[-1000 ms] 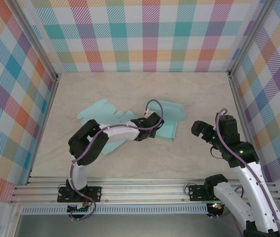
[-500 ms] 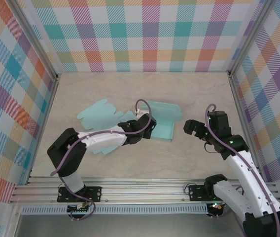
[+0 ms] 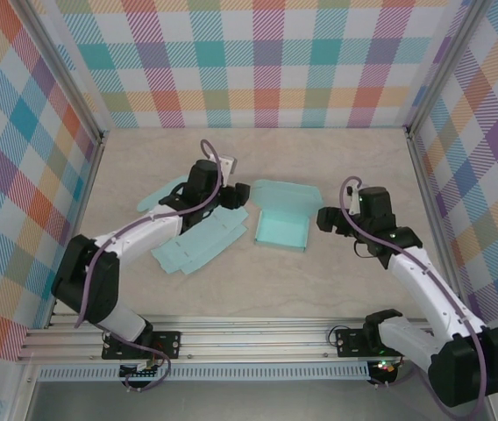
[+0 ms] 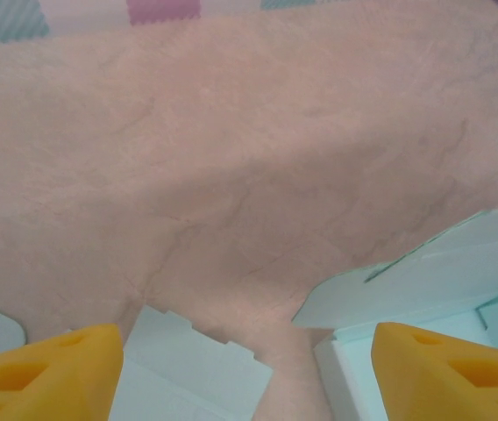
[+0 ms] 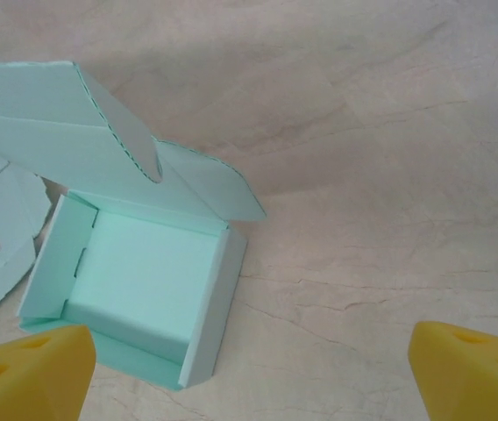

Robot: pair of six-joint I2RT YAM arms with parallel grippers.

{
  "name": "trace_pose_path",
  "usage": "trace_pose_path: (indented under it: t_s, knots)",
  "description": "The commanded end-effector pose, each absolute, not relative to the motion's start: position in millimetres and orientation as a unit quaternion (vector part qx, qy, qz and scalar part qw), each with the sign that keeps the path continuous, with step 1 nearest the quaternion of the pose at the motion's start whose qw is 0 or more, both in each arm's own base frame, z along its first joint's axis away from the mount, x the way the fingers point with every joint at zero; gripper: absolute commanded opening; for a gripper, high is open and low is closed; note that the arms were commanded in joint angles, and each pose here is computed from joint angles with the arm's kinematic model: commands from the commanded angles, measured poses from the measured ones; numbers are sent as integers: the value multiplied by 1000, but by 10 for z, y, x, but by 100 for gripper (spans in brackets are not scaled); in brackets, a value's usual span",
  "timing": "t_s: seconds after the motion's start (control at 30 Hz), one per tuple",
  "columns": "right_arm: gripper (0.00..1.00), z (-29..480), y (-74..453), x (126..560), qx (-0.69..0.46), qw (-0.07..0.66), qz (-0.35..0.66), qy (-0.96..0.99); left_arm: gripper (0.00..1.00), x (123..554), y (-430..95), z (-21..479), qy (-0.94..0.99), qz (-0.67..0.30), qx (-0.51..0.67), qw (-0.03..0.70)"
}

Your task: Fold the paper box

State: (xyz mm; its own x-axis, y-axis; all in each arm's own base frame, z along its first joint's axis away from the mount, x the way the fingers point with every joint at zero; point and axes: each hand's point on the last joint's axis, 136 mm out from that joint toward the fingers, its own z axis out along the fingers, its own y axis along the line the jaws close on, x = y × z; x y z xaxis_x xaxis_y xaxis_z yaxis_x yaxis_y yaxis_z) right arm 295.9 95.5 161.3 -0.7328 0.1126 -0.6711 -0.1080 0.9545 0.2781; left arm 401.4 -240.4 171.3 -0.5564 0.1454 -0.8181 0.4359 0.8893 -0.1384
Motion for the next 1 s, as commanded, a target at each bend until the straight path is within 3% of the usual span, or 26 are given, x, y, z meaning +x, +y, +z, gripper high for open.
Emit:
trace_pose_path:
  t_s: [0.0,0.3,0.67,0.77,0.97]
  knots:
    - [91,1812,1053,3155,-49,397,150,904,75,4077,-2552,1653,851,-198,224,432]
    - [89,1679,1167,3406,-109,376,133,910,72,4072,-2786,1514,827,-239,295,414]
    - [70,1521,1428,3663,-162,350,168,907,71,4226,-2889,1490,818,-225,333,411]
    - [66,1481,1460,3714,-166,346,171,908,64,4265,-2917,1480,817,-223,340,409]
    - [57,1445,1488,3718,-166,343,180,907,60,4277,-3004,1426,813,-238,354,397]
